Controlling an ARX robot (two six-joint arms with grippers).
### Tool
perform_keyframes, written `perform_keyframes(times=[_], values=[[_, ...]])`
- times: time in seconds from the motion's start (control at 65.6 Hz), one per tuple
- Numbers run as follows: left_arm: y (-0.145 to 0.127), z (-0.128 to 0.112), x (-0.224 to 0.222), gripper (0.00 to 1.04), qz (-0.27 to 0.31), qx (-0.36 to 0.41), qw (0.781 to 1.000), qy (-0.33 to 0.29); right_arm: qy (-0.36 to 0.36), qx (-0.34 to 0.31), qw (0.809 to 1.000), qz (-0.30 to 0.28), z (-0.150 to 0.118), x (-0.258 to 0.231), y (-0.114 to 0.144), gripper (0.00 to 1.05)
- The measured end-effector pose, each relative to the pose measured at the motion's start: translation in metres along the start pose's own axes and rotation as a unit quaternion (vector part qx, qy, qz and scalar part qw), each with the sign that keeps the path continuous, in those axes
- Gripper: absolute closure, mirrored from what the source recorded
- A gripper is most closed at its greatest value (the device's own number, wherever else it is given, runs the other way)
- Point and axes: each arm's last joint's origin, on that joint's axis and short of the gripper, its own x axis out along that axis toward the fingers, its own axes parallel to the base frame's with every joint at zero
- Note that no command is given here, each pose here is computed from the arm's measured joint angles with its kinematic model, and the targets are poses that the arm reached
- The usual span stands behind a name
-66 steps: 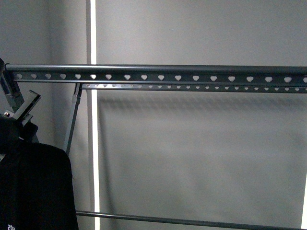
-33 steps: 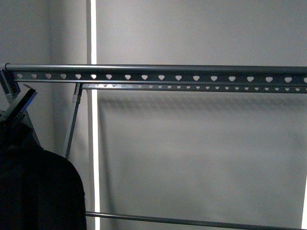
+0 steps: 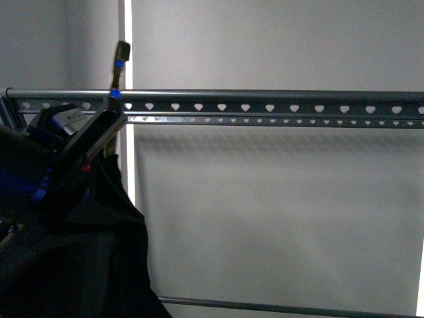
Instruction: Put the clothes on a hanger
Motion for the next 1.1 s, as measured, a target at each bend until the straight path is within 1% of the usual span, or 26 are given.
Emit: perform_keyframes(times=[0.046, 0.076, 0.091, 0.137, 0.168, 0.198, 0.229, 0.244, 0.259, 0.305, 0.32, 0.366, 0.396, 0.412, 0.457, 0.503, 0.518, 0.549, 0.564, 0.579, 0.64, 0.671, 0.777, 0.854, 0.93, 1.098], values=[[-0.003, 0.004, -0.002, 1.00, 0.008, 0.053, 0.999, 0.003, 0.000, 0.000, 1.000, 0.000, 0.000, 0.000, 0.000, 0.07], [-0.005, 0.010, -0.004, 1.00, 0.019, 0.111, 0.994, 0.004, 0.000, 0.000, 1.000, 0.000, 0.000, 0.000, 0.000, 0.07], [-0.006, 0.014, -0.005, 1.00, 0.027, 0.151, 0.988, 0.002, 0.000, 0.000, 1.000, 0.000, 0.000, 0.000, 0.000, 0.07], [-0.006, 0.023, -0.006, 1.00, 0.049, 0.220, 0.974, -0.006, 0.000, 0.000, 1.000, 0.000, 0.000, 0.000, 0.000, 0.07], [-0.005, 0.033, -0.008, 1.00, 0.058, 0.275, 0.960, -0.007, 0.000, 0.000, 1.000, 0.000, 0.000, 0.000, 0.000, 0.07], [-0.003, 0.042, -0.009, 1.00, 0.069, 0.339, 0.938, -0.014, 0.000, 0.000, 1.000, 0.000, 0.000, 0.000, 0.000, 0.07], [-0.002, 0.047, -0.009, 1.00, 0.079, 0.378, 0.922, -0.015, 0.000, 0.000, 1.000, 0.000, 0.000, 0.000, 0.000, 0.07], [-0.001, 0.049, -0.009, 1.00, 0.083, 0.385, 0.919, -0.016, 0.000, 0.000, 1.000, 0.000, 0.000, 0.000, 0.000, 0.07], [0.001, 0.053, -0.009, 1.00, 0.088, 0.420, 0.903, -0.014, 0.000, 0.000, 1.000, 0.000, 0.000, 0.000, 0.000, 0.07], [0.004, 0.058, -0.008, 1.00, 0.093, 0.451, 0.888, -0.012, 0.000, 0.000, 1.000, 0.000, 0.000, 0.000, 0.000, 0.07], [0.005, 0.060, -0.007, 1.00, 0.095, 0.470, 0.877, -0.011, 0.000, 0.000, 1.000, 0.000, 0.000, 0.000, 0.000, 0.07], [0.011, 0.068, -0.004, 1.00, 0.100, 0.544, 0.833, -0.012, 0.000, 0.000, 1.000, 0.000, 0.000, 0.000, 0.000, 0.07], [0.013, 0.070, -0.003, 1.00, 0.098, 0.558, 0.824, -0.011, 0.000, 0.000, 1.000, 0.000, 0.000, 0.000, 0.000, 0.07], [0.015, 0.072, -0.002, 1.00, 0.094, 0.582, 0.808, -0.009, 0.000, 0.000, 1.000, 0.000, 0.000, 0.000, 0.000, 0.07], [0.016, 0.076, 0.000, 1.00, 0.090, 0.606, 0.790, -0.014, 0.000, 0.000, 1.000, 0.000, 0.000, 0.000, 0.000, 0.07], [0.017, 0.083, 0.003, 1.00, 0.090, 0.643, 0.760, -0.028, 0.000, 0.000, 1.000, 0.000, 0.000, 0.000, 0.000, 0.07], [0.017, 0.084, 0.004, 1.00, 0.089, 0.646, 0.757, -0.032, 0.000, 0.000, 1.000, 0.000, 0.000, 0.000, 0.000, 0.07], [0.017, 0.092, 0.007, 1.00, 0.089, 0.672, 0.733, -0.051, 0.000, 0.000, 1.000, 0.000, 0.000, 0.000, 0.000, 0.07], [0.016, 0.094, 0.008, 1.00, 0.089, 0.679, 0.727, -0.057, 0.000, 0.000, 1.000, 0.000, 0.000, 0.000, 0.000, 0.07], [0.014, 0.097, 0.008, 1.00, 0.089, 0.695, 0.710, -0.070, 0.000, 0.000, 1.000, 0.000, 0.000, 0.000, 0.000, 0.07], [0.011, 0.107, 0.012, 1.00, 0.095, 0.716, 0.685, -0.096, 0.000, 0.000, 1.000, 0.000, 0.000, 0.000, 0.000, 0.07], [0.006, 0.115, 0.015, 1.00, 0.103, 0.737, 0.657, -0.121, 0.000, 0.000, 1.000, 0.000, 0.000, 0.000, 0.000, 0.07], [-0.005, 0.124, 0.025, 1.00, 0.104, 0.782, 0.591, -0.168, 0.000, 0.000, 1.000, 0.000, 0.000, 0.000, 0.000, 0.07], [-0.012, 0.123, 0.032, 1.00, 0.093, 0.797, 0.567, -0.185, 0.000, 0.000, 1.000, 0.000, 0.000, 0.000, 0.000, 0.07], [-0.017, 0.118, 0.039, 1.00, 0.083, 0.806, 0.551, -0.198, 0.000, 0.000, 1.000, 0.000, 0.000, 0.000, 0.000, 0.07], [-0.025, 0.107, 0.050, 1.00, 0.057, 0.821, 0.531, -0.203, 0.000, 0.000, 1.000, 0.000, 0.000, 0.000, 0.000, 0.07]])
